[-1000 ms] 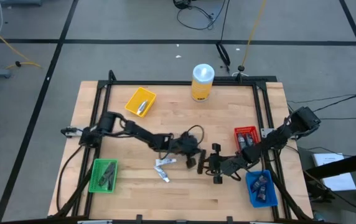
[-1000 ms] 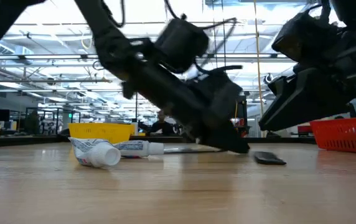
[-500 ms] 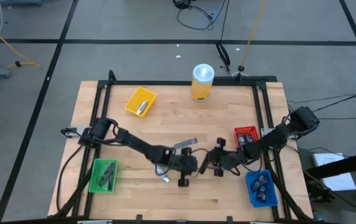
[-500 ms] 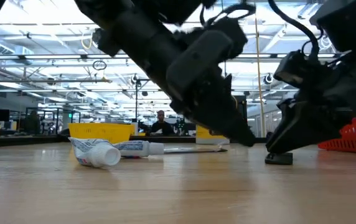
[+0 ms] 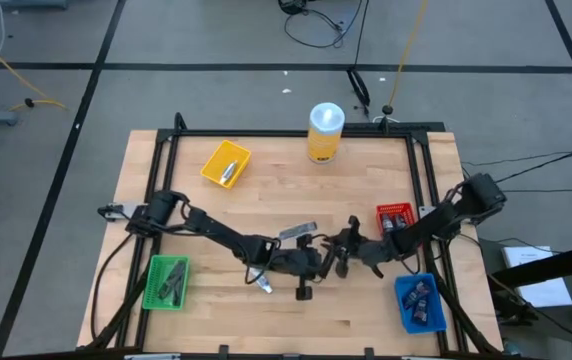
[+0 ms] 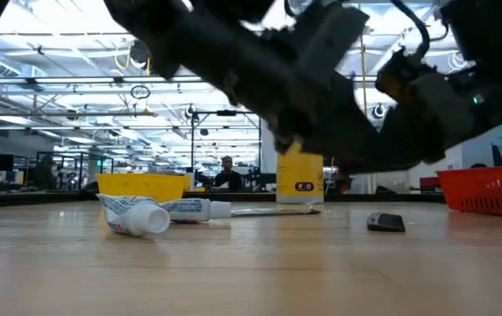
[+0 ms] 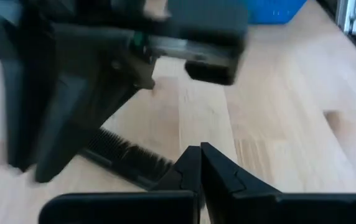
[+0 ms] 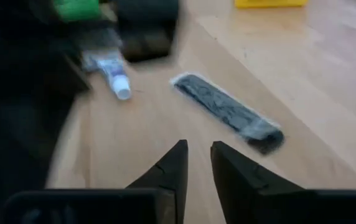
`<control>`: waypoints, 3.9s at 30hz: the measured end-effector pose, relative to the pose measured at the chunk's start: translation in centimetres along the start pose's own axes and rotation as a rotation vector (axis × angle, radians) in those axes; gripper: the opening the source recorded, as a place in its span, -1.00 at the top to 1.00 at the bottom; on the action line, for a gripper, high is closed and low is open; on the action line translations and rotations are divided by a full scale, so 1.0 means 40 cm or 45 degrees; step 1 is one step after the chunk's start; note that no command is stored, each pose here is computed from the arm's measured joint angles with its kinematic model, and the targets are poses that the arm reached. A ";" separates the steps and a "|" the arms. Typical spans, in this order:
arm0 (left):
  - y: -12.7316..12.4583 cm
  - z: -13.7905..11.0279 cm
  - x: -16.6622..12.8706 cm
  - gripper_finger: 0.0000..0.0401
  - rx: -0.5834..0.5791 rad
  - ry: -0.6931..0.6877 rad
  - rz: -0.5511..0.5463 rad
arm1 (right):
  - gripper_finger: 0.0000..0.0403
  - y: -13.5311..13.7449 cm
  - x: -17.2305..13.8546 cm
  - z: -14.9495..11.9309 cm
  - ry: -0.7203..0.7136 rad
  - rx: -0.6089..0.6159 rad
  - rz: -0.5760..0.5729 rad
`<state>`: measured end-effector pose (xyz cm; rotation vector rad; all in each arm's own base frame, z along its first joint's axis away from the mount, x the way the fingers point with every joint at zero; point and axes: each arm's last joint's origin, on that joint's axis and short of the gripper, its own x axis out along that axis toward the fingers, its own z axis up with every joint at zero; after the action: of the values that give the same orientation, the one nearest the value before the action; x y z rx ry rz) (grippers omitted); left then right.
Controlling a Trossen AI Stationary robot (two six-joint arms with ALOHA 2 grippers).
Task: Pick & Place Travel size toiletries
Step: Put the black comb into the green bin
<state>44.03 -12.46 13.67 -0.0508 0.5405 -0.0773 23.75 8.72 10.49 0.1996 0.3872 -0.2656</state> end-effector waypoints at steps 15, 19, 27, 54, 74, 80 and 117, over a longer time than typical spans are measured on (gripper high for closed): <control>0.079 -0.074 0.071 0.96 -0.130 0.111 -0.039 | 0.83 -0.054 -0.057 -0.040 0.271 -0.075 0.031; 0.096 -0.078 0.055 0.95 -0.124 0.240 -0.005 | 0.86 -0.060 -0.060 -0.053 0.299 -0.065 0.032; 0.100 -0.021 -0.023 0.95 0.008 0.312 0.159 | 0.87 -0.040 -0.063 -0.053 0.383 -0.091 0.288; 0.147 -0.064 0.049 0.97 0.046 0.220 0.165 | 0.94 -0.057 -0.047 -0.023 0.183 -0.024 0.086; 0.052 -0.070 0.006 0.99 0.072 0.390 -0.065 | 0.17 -0.085 -0.029 -0.023 0.373 0.306 0.218; 0.080 -0.089 0.030 0.99 0.189 0.394 -0.063 | -0.18 -0.096 -0.022 -0.017 0.402 0.339 0.258; 0.151 -0.066 0.010 0.98 0.026 0.380 0.235 | -0.27 -0.120 -0.012 -0.013 0.482 0.383 0.308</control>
<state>43.38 -6.56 10.78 0.0317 0.8403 0.0910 21.75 4.42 9.53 0.5931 0.6917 -0.0433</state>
